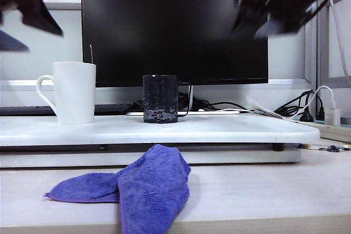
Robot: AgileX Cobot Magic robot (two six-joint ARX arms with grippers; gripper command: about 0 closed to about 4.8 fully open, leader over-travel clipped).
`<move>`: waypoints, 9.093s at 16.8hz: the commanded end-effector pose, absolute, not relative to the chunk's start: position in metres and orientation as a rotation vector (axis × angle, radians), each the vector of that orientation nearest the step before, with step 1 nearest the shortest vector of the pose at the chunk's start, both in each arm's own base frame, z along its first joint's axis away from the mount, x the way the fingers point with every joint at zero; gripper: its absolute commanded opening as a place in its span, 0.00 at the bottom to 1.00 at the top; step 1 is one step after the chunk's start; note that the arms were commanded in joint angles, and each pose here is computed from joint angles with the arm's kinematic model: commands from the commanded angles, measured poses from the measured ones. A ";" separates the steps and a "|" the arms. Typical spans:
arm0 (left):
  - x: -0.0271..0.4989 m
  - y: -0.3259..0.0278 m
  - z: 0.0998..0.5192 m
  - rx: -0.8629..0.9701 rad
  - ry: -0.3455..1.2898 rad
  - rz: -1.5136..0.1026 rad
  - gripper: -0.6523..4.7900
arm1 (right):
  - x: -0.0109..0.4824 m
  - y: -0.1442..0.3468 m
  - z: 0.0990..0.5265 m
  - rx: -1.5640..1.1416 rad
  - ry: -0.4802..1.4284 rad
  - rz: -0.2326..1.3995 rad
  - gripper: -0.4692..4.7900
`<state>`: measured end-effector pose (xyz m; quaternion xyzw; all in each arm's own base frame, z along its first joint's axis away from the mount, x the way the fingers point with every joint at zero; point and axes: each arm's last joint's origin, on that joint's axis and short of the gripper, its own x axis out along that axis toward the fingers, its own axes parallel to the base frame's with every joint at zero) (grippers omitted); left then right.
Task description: Carefully pick up the black cup and pour some water from the black cup into the white cup.
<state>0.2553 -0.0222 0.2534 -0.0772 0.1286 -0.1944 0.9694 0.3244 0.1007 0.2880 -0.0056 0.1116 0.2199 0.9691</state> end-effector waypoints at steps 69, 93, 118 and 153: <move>0.253 -0.040 0.269 -0.170 0.133 -0.423 1.00 | 0.396 0.196 0.312 0.111 -0.061 0.662 0.08; 0.210 -0.033 0.285 0.063 0.196 -0.393 1.00 | 0.433 0.273 0.334 -0.130 -0.056 0.786 0.08; 0.208 -0.033 0.279 0.083 0.257 -0.399 1.00 | 0.411 0.306 0.342 -0.528 -0.109 0.690 0.08; 0.208 -0.033 0.279 0.082 0.263 -0.399 1.00 | 0.402 0.319 0.348 -0.823 -0.267 0.611 0.08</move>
